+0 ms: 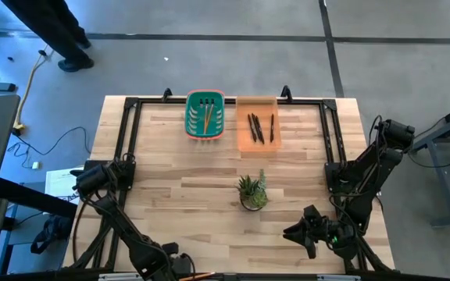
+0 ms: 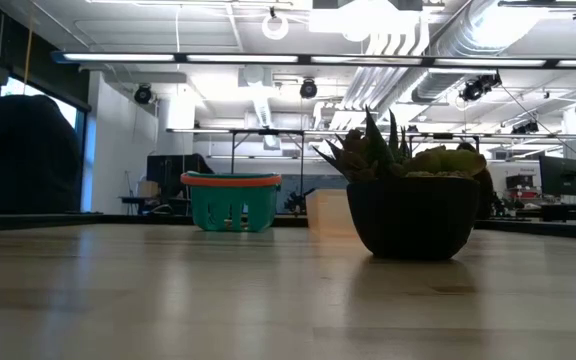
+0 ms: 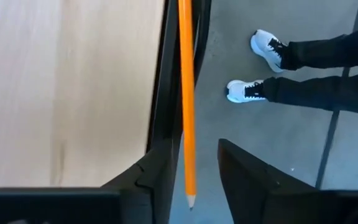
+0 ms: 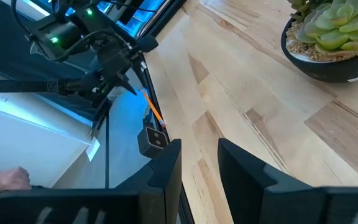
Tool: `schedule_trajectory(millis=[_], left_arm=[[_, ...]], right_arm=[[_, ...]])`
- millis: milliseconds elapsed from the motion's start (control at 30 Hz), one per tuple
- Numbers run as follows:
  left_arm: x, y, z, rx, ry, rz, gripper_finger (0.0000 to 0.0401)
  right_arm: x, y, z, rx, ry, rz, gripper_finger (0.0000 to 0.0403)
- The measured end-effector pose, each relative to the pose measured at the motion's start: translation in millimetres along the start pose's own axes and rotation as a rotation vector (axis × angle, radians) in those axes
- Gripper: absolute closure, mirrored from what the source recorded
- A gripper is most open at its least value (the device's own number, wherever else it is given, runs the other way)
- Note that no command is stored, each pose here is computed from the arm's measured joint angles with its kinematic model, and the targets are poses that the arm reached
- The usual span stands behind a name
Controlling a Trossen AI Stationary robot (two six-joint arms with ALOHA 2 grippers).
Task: Sort pens & pencils
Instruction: Put the pencil into the green bin
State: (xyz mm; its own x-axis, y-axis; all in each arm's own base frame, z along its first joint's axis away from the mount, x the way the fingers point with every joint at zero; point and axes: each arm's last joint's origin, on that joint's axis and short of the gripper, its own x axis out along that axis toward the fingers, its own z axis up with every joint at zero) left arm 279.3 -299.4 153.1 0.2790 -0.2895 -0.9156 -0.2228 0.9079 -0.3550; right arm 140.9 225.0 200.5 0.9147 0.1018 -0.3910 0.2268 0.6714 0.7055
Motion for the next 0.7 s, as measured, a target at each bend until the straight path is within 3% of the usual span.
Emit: schedule_trajectory(millis=[700], left_arm=[[5.4, -5.8, -7.6, -0.070, 0.013, -0.029, 0.0279]], right_arm=[[0.1, 0.1, 0.1, -0.018, 0.000, 0.000, 0.0306]])
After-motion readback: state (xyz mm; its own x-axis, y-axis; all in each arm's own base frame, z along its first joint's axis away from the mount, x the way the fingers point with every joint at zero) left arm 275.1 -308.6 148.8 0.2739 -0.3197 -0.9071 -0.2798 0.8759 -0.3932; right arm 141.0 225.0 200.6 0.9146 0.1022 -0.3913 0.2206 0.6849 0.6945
